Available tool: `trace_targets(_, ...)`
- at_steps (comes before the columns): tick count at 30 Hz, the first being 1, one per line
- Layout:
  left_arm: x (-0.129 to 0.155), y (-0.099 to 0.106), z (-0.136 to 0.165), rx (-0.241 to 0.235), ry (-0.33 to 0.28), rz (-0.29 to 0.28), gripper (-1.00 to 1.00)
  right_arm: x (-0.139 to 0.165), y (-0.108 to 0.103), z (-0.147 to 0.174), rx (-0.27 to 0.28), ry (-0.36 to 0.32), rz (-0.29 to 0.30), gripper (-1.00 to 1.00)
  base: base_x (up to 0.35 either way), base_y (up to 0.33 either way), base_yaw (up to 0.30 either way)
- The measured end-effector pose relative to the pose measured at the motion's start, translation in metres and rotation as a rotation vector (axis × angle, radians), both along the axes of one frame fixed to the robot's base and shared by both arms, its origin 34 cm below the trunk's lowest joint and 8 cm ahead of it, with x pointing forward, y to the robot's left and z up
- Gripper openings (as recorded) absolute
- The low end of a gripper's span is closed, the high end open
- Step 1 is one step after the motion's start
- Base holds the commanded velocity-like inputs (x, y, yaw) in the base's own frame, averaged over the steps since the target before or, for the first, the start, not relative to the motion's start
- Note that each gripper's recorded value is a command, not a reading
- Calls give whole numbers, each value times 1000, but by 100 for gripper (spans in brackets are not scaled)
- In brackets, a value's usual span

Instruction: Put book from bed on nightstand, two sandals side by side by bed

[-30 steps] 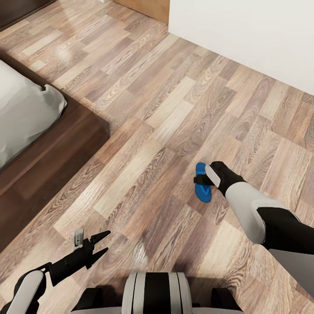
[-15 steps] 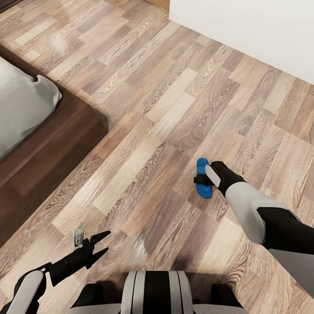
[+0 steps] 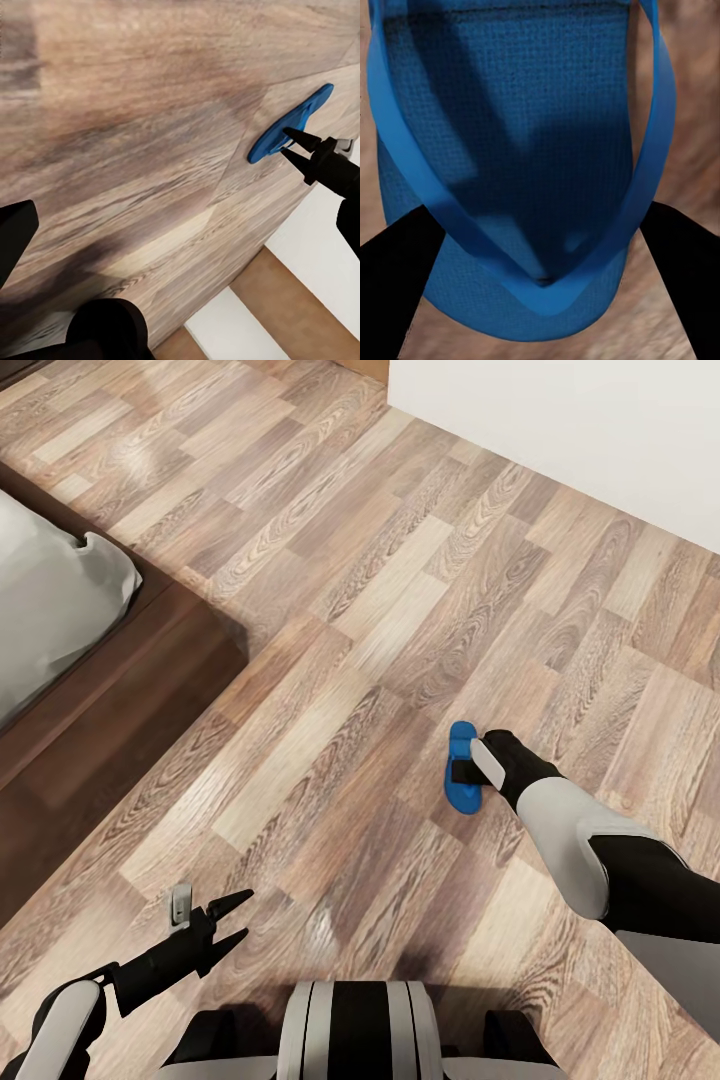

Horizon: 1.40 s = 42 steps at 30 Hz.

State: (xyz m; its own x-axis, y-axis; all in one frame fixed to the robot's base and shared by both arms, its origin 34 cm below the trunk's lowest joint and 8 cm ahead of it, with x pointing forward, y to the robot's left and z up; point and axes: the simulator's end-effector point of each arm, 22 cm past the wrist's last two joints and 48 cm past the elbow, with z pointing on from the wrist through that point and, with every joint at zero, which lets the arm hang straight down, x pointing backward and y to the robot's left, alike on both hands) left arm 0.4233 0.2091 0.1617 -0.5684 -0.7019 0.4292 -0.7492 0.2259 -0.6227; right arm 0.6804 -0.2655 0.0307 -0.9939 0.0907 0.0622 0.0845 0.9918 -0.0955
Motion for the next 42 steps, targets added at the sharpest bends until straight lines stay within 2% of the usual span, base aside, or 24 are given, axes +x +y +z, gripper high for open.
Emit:
trace_targets(30, -4, 2, -3, 4, 12, -2, 100, 1, 5, 0, 4, -2, 4, -100, 0, 0, 0)
trace_targets(42, 6, 9, 11, 17, -23, -7, 100, 22, 7, 31, 10, -52, -3, -100, 0, 0, 0)
